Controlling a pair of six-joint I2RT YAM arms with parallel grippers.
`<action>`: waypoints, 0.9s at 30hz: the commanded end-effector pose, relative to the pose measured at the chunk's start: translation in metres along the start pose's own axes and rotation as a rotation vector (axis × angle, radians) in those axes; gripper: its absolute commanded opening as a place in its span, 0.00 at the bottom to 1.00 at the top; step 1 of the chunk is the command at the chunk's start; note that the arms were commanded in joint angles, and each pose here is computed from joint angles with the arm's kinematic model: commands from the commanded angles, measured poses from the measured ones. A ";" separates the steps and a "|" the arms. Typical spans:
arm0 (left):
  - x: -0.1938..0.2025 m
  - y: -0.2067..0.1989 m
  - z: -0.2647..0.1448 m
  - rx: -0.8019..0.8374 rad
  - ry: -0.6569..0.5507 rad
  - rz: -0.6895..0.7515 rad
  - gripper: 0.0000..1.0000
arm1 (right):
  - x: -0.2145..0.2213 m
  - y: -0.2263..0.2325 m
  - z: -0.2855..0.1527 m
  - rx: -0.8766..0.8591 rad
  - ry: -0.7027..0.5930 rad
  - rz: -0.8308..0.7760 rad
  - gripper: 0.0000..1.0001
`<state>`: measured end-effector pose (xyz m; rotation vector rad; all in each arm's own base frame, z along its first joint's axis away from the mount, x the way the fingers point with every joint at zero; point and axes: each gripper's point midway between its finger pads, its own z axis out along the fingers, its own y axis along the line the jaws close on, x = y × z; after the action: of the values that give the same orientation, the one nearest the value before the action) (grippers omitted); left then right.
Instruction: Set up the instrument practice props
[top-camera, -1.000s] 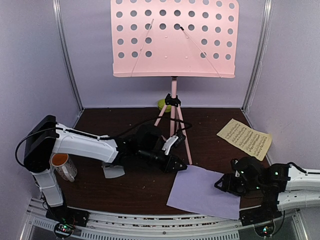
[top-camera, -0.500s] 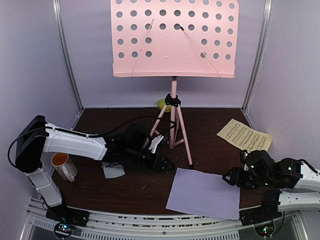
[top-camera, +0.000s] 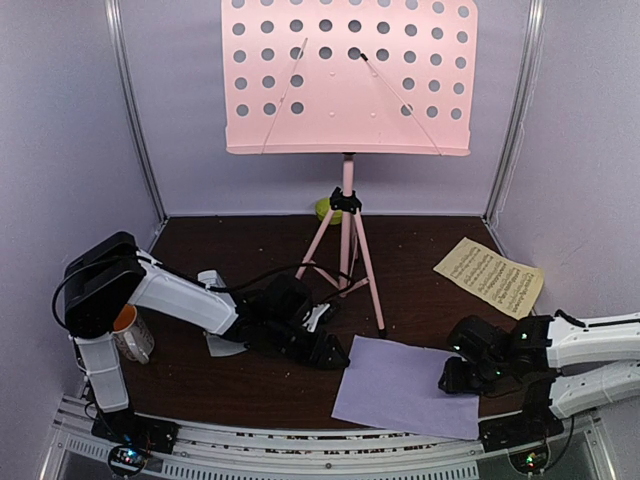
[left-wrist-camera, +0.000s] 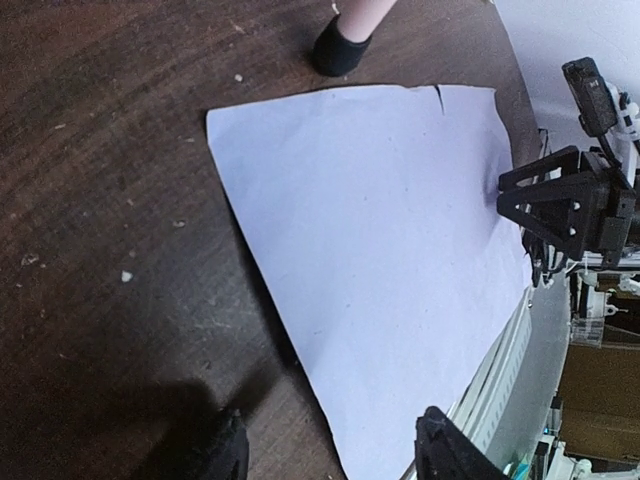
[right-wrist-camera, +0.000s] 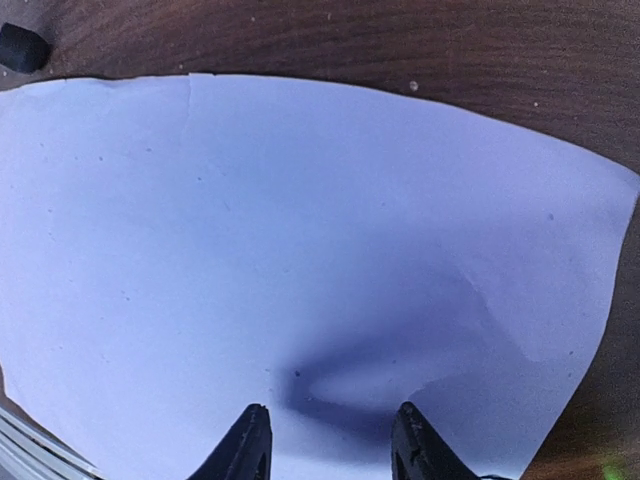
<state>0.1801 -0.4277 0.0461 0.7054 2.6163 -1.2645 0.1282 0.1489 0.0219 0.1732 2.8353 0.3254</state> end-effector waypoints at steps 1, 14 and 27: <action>-0.004 -0.006 0.007 0.052 -0.010 -0.025 0.60 | -0.002 0.011 0.009 -0.003 0.017 -0.053 0.41; -0.019 -0.020 0.022 0.152 -0.040 -0.036 0.62 | -0.004 0.038 0.030 -0.064 0.040 -0.047 0.39; -0.048 -0.062 0.012 0.298 -0.110 0.049 0.73 | -0.011 0.054 0.034 -0.098 0.029 -0.045 0.39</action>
<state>0.1896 -0.4689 0.0680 0.6579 2.4740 -1.5356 0.1650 0.2132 0.0210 0.0971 2.7608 0.5033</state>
